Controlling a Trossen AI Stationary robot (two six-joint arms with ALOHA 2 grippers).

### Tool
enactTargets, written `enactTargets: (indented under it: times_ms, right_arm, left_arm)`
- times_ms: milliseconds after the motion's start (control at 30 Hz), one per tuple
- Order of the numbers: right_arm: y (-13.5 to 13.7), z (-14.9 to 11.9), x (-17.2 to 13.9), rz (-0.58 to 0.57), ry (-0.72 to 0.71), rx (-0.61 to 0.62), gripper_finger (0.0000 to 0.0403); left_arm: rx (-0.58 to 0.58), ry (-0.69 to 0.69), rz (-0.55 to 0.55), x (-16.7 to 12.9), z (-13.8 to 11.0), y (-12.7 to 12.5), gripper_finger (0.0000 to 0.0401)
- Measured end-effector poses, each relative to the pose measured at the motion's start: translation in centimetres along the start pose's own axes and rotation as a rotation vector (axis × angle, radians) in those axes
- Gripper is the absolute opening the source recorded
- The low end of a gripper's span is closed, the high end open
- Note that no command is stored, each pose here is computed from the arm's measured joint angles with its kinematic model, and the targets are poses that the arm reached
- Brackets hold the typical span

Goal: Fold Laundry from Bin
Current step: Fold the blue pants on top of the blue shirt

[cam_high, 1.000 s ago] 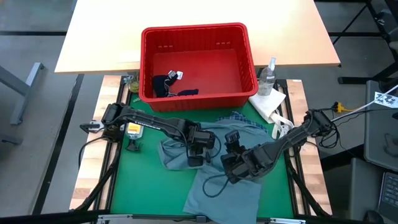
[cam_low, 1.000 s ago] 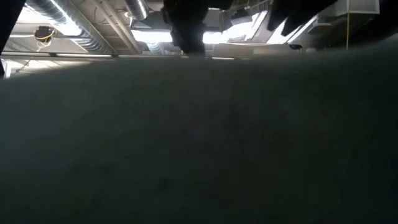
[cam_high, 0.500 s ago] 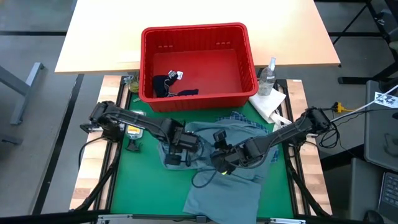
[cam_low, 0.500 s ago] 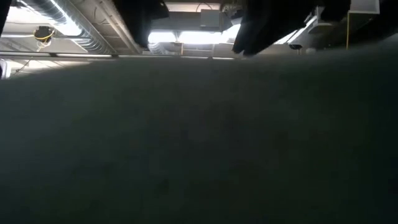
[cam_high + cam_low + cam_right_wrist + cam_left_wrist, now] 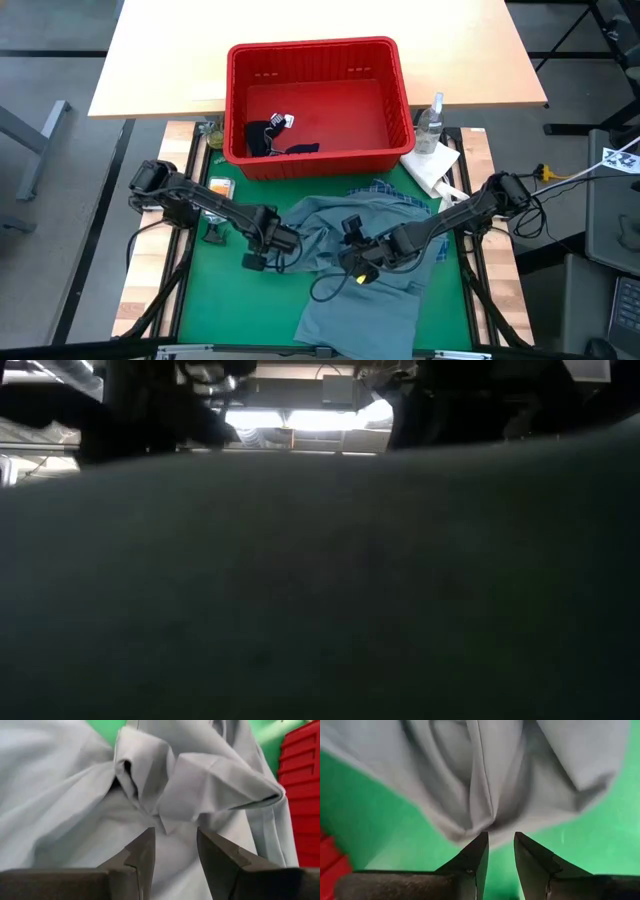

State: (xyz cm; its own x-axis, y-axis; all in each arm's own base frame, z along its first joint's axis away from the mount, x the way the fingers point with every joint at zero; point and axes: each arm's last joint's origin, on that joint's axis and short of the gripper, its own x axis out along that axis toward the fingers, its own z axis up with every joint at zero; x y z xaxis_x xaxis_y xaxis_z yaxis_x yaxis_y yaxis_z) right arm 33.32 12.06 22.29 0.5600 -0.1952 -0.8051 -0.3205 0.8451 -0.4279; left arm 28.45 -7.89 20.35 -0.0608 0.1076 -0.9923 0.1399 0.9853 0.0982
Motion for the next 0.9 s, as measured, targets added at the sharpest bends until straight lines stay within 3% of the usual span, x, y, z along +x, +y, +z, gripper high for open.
enactTargets:
  times_ms: [200,467,900]
  right_arm:
    - [-0.1,0.4,0.0,-0.013,-0.039,0.018,0.0147]
    - [-0.1,0.4,0.0,-0.017,-0.042,0.019,0.0147]
    - [0.0,0.4,0.2,-0.015,-0.037,0.029,0.0147]
  left_arm:
    - [0.013,-0.059,-0.008,2.6,-0.1,0.0,0.0089]
    - [0.004,-0.125,0.071,2.6,0.4,0.1,0.0089]
    - [-0.055,-0.138,0.069,2.6,0.5,0.1,0.0076]
